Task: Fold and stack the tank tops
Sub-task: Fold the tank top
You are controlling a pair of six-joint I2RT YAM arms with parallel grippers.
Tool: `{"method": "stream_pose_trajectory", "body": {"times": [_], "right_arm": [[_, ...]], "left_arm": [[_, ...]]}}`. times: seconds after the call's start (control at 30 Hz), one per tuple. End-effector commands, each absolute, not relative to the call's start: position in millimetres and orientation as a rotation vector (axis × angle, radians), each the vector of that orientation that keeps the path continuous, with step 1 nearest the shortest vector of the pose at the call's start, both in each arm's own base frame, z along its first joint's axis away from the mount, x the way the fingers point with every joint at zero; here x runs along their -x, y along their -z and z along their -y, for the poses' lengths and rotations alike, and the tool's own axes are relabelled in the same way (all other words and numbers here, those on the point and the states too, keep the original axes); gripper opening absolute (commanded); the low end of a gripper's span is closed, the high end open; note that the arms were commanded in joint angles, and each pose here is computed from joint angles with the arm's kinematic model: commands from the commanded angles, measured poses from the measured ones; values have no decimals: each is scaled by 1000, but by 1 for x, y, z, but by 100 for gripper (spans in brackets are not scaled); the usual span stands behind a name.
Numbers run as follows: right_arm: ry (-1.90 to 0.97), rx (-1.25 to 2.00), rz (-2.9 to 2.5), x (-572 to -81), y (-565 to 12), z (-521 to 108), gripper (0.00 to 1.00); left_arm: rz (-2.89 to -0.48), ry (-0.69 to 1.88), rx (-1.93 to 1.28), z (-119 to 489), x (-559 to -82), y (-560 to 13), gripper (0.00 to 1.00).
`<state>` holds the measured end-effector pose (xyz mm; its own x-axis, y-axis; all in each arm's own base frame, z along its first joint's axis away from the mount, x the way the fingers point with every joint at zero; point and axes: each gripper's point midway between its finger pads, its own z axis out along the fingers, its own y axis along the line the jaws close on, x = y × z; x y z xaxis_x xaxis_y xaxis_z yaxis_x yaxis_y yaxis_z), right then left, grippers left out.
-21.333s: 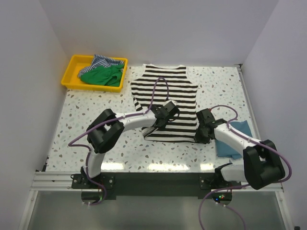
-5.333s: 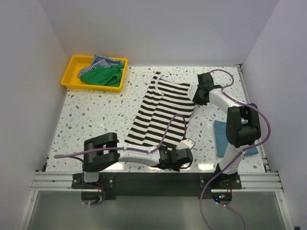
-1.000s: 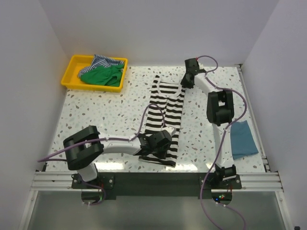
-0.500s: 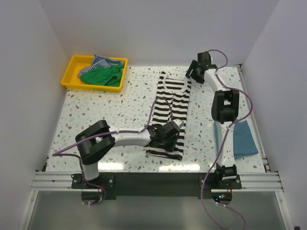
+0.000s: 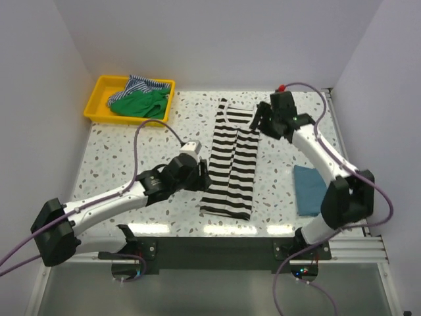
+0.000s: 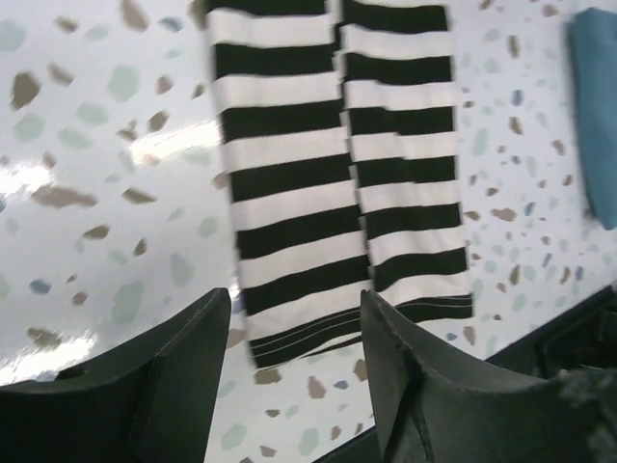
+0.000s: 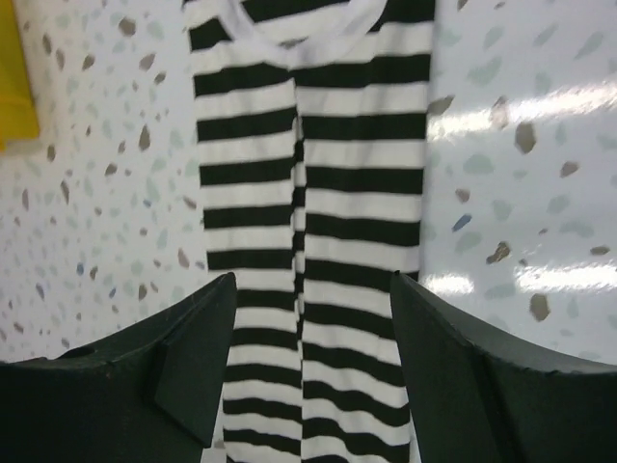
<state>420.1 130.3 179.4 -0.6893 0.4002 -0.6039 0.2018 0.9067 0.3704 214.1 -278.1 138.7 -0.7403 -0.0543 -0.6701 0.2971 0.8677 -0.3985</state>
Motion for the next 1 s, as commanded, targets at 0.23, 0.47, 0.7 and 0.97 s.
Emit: {"method": "stream_pose_trajectory", "body": {"times": [0.23,0.47,0.7,0.97], "right_arm": [[-412,-477,-2514,-231,-88,-150,63],[-498,-526,-2562,-178,-56,-150,62],[-537,-507,-2607,-153,-41,-170,62],[-453,-522,-2665,-131,-17,-168,58]], "left_arm": [[-2455,776,-206,250,-181,-74,68],[-2504,801,-196,251,-172,-51,69],[-2586,723,-144,241,-168,-21,66],[-2638,689,-137,236,-162,-4,62]]}}
